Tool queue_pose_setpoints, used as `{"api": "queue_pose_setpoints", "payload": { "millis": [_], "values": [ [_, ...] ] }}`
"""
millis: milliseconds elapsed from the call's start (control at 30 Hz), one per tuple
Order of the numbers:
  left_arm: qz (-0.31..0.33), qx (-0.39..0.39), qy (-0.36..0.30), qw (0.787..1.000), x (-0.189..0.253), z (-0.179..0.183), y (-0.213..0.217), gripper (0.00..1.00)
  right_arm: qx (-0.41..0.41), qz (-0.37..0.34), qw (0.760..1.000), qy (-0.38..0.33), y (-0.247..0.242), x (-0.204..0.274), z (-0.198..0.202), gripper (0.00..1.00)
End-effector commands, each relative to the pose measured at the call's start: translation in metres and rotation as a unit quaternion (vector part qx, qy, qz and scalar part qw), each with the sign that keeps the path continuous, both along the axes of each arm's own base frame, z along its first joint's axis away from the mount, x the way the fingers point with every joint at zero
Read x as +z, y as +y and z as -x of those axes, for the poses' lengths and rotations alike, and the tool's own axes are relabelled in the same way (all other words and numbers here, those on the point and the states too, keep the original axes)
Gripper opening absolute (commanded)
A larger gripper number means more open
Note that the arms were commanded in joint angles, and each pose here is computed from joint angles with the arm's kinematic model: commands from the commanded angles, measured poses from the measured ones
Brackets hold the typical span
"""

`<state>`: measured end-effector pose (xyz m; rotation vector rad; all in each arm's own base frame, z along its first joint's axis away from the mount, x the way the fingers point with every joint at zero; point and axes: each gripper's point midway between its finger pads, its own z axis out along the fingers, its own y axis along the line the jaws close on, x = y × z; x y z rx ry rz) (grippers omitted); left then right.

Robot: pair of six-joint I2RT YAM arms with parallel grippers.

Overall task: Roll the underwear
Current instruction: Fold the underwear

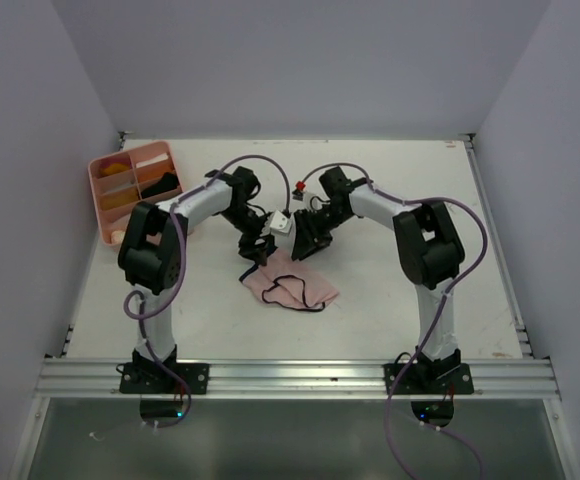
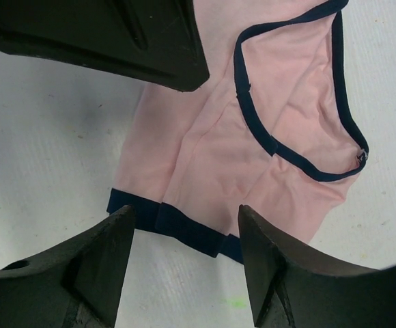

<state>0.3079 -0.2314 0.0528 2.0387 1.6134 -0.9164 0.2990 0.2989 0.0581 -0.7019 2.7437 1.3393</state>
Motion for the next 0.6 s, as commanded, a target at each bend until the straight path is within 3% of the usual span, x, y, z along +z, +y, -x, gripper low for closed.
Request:
{"api": "queue_pose_setpoints", "payload": {
  "millis": [0, 167, 267, 567],
  "values": [
    [0.025, 0.0, 0.006, 1.0, 0.01, -0.008, -0.011, 0.65, 0.016, -0.011, 0.999, -0.037, 0.004, 0.016, 0.0, 0.42],
    [0.024, 0.009, 0.009, 1.0, 0.006, -0.012, -0.013, 0.61, -0.006, -0.022, 0.999, -0.047, 0.017, 0.015, -0.022, 0.29],
    [0.016, 0.003, 0.019, 1.0, 0.002, -0.009, -0.011, 0.53, -0.022, -0.021, 0.999, -0.038, 0.022, 0.008, -0.031, 0.24],
    [0.0, -0.001, 0.03, 1.0, -0.008, -0.002, -0.005, 0.41, -0.032, -0.017, 0.999, -0.037, 0.03, -0.014, -0.042, 0.21]
  ]
}}
